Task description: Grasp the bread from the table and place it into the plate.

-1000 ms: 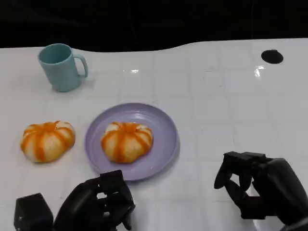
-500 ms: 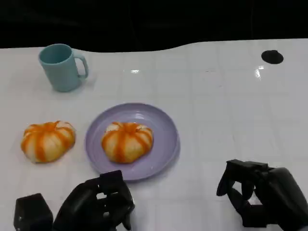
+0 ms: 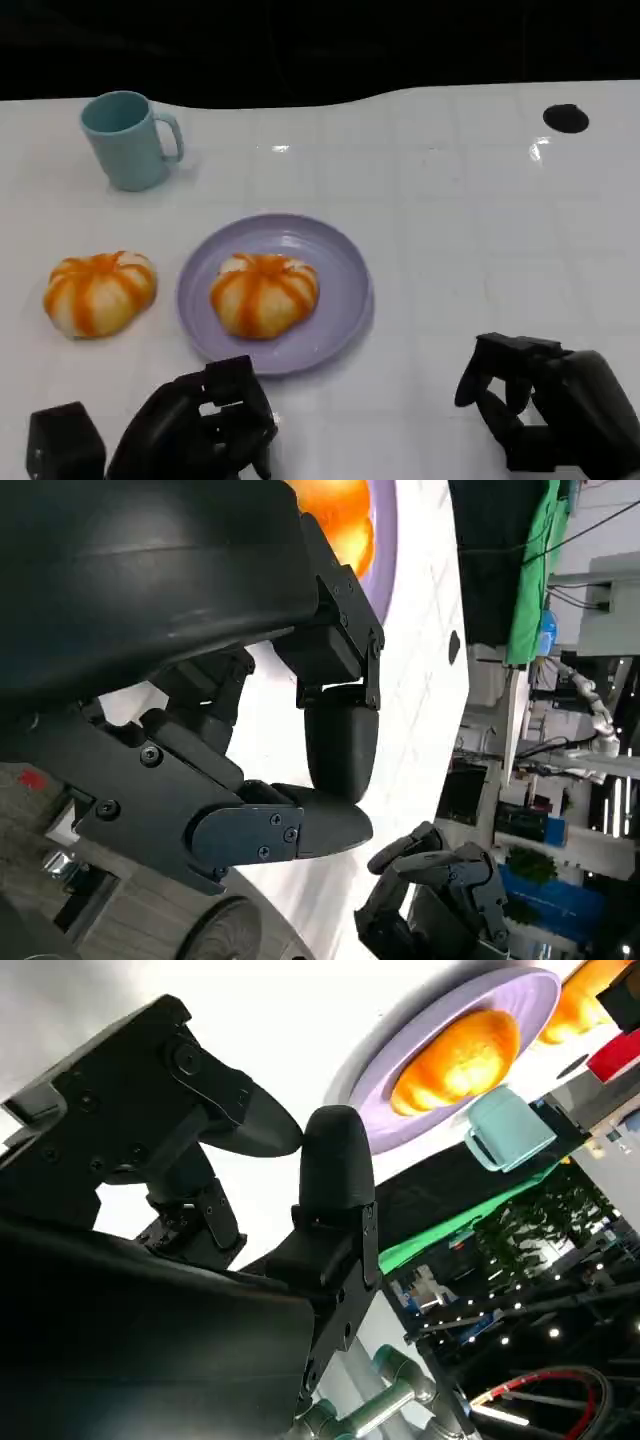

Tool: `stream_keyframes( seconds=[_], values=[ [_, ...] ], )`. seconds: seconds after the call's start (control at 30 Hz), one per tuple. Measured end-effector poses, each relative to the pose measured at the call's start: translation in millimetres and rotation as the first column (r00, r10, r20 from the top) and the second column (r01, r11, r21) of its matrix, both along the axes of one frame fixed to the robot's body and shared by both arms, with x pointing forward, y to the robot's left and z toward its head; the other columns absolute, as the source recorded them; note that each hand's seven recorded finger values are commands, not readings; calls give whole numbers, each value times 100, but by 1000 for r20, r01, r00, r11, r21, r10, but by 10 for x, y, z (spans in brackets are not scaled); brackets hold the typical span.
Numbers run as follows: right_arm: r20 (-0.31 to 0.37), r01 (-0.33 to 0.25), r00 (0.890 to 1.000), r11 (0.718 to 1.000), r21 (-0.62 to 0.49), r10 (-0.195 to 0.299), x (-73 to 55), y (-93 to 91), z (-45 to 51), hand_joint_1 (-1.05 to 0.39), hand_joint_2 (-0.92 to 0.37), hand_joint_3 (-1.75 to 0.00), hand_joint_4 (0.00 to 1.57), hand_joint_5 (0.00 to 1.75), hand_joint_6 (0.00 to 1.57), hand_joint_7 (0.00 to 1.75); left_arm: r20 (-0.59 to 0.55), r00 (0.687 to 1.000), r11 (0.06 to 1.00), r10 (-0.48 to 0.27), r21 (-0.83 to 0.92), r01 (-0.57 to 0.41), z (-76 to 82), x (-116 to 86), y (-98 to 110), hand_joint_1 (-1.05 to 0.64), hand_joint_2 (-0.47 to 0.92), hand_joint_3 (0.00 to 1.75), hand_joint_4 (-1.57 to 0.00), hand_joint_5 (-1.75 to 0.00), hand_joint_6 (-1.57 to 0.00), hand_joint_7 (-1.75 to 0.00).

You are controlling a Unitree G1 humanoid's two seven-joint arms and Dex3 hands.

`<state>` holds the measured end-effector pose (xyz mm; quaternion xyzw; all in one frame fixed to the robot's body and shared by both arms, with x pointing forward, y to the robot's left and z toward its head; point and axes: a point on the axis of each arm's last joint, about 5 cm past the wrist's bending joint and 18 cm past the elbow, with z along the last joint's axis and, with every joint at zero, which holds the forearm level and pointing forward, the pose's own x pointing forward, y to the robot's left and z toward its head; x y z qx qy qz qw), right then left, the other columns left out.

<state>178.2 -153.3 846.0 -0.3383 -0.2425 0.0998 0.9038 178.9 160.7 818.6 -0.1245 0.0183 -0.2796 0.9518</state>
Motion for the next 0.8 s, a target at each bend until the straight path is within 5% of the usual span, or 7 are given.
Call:
stream_keyframes(
  seconds=[0.8],
  values=[
    [10,-5,1000,1000,-3,5,11,1,-23,-25,-39,-125,88,175,76,152,-4,1000,1000,-2,1,2,-4,28,-2,-56,67,63,-81,-175,-77,-142]
  ],
)
